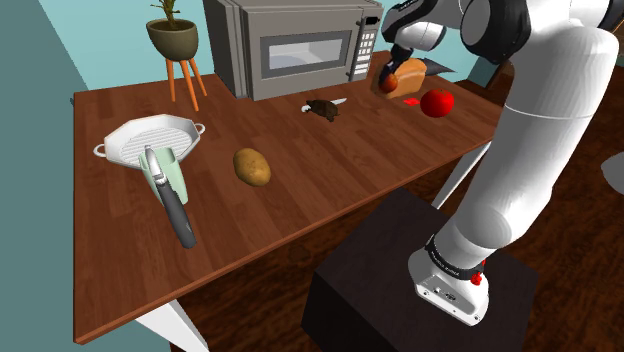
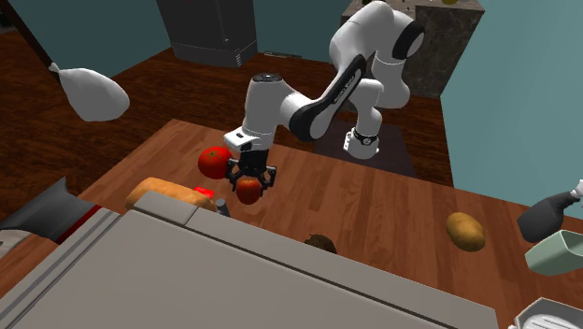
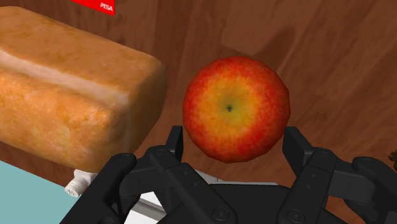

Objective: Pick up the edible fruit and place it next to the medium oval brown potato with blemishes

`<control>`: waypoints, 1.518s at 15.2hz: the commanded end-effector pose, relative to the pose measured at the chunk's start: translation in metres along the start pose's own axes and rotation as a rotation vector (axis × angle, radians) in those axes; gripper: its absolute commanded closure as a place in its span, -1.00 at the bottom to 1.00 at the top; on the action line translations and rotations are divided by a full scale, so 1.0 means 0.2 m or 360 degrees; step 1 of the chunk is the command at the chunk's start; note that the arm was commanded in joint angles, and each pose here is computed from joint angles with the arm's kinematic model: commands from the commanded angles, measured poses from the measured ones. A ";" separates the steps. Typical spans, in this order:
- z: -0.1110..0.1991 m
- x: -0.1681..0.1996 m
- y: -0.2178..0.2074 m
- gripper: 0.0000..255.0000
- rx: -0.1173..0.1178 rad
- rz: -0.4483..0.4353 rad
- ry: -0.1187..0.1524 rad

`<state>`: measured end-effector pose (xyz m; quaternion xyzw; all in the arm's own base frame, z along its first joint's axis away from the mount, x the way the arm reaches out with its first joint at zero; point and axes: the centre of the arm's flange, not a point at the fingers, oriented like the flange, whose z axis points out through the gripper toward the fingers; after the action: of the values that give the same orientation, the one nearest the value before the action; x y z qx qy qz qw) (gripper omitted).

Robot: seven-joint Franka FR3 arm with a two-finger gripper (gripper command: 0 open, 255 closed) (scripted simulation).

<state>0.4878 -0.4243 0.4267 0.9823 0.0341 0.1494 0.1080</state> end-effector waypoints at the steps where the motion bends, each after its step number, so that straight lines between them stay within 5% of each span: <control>1: -0.05 0.01 0.01 1.00 0.0000 0.0000 0.0000; 12: -0.31 0.09 0.08 1.00 0.0000 0.0000 0.0000; 23: -0.39 0.37 -0.59 1.00 0.0000 0.0000 0.0000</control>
<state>0.5249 -0.2977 0.4933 0.9823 0.0351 0.1493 0.1074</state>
